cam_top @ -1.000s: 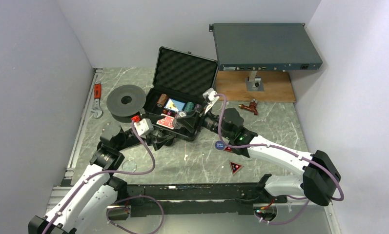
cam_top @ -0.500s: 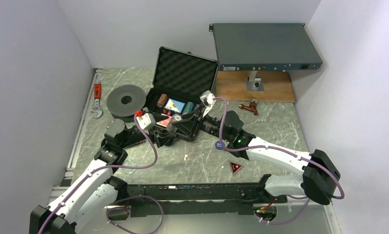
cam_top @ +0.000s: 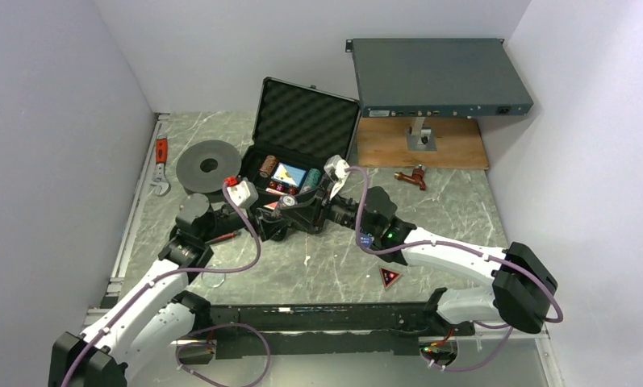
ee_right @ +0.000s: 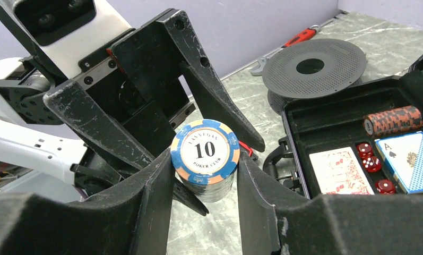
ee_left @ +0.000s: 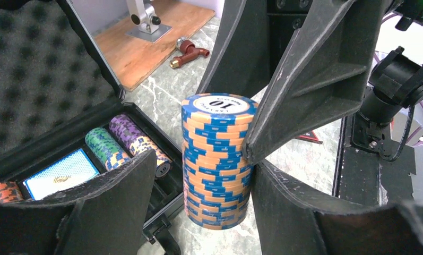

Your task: Pack up texas hold em set

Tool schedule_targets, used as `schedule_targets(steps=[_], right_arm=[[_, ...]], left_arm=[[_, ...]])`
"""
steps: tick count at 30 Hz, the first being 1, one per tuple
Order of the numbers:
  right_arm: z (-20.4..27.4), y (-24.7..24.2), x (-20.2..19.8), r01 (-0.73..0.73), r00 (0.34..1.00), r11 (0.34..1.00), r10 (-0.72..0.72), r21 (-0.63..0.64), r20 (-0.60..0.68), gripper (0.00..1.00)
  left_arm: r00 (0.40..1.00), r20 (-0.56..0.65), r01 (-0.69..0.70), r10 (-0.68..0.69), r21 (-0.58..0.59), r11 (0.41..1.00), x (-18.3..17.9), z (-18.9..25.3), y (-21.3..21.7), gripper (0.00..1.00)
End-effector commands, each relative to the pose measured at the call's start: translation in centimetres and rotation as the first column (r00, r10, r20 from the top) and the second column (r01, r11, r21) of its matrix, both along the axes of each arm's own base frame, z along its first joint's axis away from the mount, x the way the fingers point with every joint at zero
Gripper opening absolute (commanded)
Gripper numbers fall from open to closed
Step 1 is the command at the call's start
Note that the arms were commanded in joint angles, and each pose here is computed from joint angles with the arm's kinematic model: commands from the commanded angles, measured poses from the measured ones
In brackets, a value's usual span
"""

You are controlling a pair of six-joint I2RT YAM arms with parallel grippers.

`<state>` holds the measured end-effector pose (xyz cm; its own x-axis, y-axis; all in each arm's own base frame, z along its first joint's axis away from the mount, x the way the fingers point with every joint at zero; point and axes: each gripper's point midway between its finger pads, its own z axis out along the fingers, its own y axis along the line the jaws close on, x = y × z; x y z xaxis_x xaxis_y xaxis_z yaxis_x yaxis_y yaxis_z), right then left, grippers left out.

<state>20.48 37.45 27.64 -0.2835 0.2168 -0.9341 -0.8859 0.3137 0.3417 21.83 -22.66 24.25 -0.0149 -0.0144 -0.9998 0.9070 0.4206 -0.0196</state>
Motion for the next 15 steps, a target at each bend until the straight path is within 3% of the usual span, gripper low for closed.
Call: schedule_targets(steps=[1, 4, 6, 9, 11, 12, 15], right_arm=[[5.22, -0.38, -0.41, -0.003, 0.990, 0.990, -0.017, 0.141, 0.141, 0.00], [5.00, -0.48, -0.21, 0.009, 0.989, 0.990, -0.029, 0.140, 0.144, 0.00], [5.04, -0.42, -0.18, 0.009, 0.989, 0.990, -0.030, 0.143, 0.145, 0.00], [5.04, -0.31, -0.15, 0.006, 0.989, 0.989, -0.028, 0.145, 0.146, 0.00], [5.01, -0.32, -0.10, 0.009, 0.989, 0.989, -0.030, 0.148, 0.144, 0.00], [5.02, -0.35, -0.10, 0.009, 0.989, 0.989, -0.031, 0.148, 0.146, 0.00], [5.11, -0.37, -0.04, 0.013, 0.988, 0.989, -0.035, 0.148, 0.147, 0.00]], left_arm=[[0.999, 0.039, 0.027, -0.026, -0.037, 0.999, -0.33, 2.81, -0.38, 0.68], [0.999, 0.028, 0.018, -0.017, -0.035, 0.999, -0.18, 2.75, -0.33, 0.65], [0.999, 0.027, 0.021, -0.020, -0.033, 0.999, -0.21, 2.76, -0.35, 0.57], [0.999, 0.029, 0.031, -0.030, -0.025, 0.999, -0.31, 2.70, -0.42, 0.31], [0.999, 0.026, 0.035, -0.035, -0.020, 0.999, -0.32, 2.57, -0.46, 0.05], [0.999, 0.022, 0.033, -0.032, -0.018, 0.999, -0.27, 2.51, -0.45, 0.00], [0.999, 0.017, 0.028, -0.028, -0.013, 1.000, -0.18, 2.36, -0.42, 0.00]])
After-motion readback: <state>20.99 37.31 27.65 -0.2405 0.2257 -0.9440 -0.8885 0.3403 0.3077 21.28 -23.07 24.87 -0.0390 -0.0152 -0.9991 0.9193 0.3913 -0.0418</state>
